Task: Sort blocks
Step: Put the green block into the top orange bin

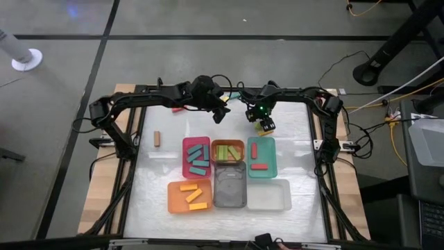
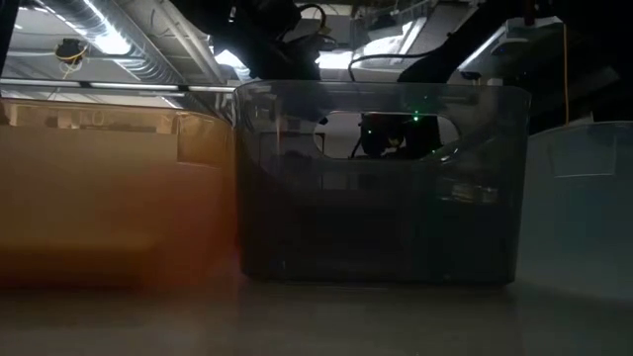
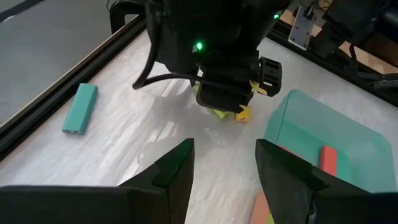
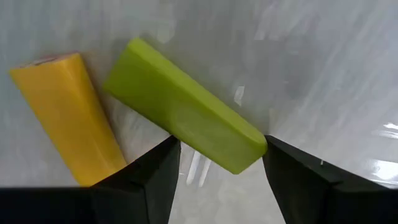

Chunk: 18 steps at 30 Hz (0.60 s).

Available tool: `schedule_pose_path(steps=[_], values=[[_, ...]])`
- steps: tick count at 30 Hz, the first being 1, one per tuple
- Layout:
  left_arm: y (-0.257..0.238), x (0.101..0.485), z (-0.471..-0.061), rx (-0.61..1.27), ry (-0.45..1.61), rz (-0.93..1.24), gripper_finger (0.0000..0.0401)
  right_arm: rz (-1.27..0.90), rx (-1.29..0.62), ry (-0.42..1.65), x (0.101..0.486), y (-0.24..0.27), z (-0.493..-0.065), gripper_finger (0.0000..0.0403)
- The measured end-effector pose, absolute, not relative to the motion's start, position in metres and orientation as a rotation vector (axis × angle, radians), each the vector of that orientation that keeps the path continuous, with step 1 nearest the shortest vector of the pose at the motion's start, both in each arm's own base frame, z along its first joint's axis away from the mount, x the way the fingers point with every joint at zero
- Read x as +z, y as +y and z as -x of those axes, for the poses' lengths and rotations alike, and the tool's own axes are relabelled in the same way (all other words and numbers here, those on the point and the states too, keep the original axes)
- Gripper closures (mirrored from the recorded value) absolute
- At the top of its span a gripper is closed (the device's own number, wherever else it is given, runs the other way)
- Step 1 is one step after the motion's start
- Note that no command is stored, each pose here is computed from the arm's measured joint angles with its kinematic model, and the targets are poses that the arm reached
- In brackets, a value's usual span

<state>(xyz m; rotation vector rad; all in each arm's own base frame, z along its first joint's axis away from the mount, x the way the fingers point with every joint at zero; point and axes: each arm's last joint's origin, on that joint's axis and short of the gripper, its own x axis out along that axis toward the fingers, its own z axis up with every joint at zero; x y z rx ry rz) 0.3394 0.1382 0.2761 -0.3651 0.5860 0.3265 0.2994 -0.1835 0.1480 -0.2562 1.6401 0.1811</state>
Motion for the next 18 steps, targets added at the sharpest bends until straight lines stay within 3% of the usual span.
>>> schedule_pose_path(steps=[5,18], values=[[0.138,0.276,-0.339,0.327,0.586,0.365,0.0243,0.244,0.193,1.630,0.143,-0.181,-0.296,0.0182],[0.138,0.275,-0.339,0.327,0.596,0.367,0.0243,0.281,0.178,1.658,0.142,-0.170,-0.301,0.0246]])
